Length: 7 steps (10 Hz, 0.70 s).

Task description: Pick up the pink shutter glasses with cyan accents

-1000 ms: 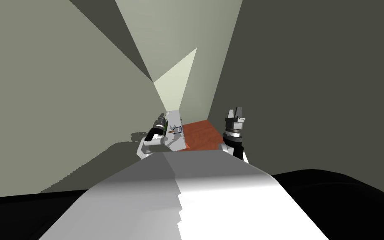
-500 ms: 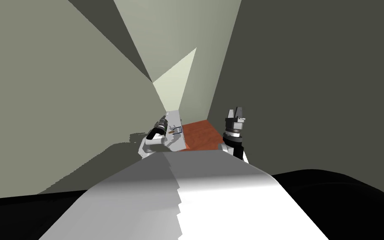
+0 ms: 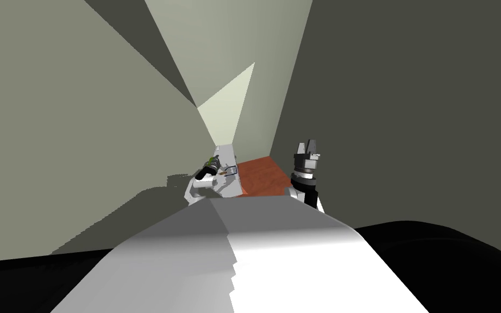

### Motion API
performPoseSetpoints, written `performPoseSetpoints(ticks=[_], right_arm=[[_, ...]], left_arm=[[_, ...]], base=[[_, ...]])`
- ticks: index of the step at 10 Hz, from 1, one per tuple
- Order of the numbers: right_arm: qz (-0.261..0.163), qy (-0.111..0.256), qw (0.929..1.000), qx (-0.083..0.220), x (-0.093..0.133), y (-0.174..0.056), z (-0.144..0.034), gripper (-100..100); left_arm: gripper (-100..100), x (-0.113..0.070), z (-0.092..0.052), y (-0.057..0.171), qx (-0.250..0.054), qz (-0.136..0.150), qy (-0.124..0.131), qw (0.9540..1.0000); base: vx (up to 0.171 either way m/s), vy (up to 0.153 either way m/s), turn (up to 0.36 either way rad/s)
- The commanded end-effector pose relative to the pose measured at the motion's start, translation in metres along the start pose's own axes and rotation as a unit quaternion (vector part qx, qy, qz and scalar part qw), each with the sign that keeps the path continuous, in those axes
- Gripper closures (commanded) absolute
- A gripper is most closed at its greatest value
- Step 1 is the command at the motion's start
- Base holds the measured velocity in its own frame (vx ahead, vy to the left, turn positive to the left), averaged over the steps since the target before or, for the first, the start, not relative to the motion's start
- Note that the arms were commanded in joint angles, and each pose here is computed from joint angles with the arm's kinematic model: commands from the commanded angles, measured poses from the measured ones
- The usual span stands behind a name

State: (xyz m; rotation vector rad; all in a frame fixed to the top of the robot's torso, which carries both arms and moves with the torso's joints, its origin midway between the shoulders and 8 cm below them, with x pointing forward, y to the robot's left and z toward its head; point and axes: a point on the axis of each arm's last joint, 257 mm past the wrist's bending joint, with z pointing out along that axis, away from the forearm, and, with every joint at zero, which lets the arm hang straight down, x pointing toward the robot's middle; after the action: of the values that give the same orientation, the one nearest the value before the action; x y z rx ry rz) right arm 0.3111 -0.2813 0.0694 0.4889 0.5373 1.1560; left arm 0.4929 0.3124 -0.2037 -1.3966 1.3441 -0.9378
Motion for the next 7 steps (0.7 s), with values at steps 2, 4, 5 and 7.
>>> performPoseSetpoints(ticks=[2,4,5,7], right_arm=[[0.0,0.0,1.0,0.0,0.0,0.0,0.0,0],[0.0,0.0,1.0,0.0,0.0,0.0,0.0,0],[0.0,0.0,1.0,0.0,0.0,0.0,0.0,0],[0.0,0.0,1.0,0.0,0.0,0.0,0.0,0]], left_arm=[[-100,0.002,0.001,0.024,-0.041,-0.008,0.0,0.9991],[-100,0.003,0.002,0.045,-0.073,-0.014,0.0,0.9972],[-100,0.005,0.002,0.066,-0.104,-0.021,0.0,0.9944],[-100,0.007,0.001,0.085,-0.133,-0.027,0.001,0.9908]], base=[[0.02,-0.003,-0.025],[0.022,-0.005,-0.028],[0.021,-0.006,-0.036],[0.021,-0.004,-0.024]])
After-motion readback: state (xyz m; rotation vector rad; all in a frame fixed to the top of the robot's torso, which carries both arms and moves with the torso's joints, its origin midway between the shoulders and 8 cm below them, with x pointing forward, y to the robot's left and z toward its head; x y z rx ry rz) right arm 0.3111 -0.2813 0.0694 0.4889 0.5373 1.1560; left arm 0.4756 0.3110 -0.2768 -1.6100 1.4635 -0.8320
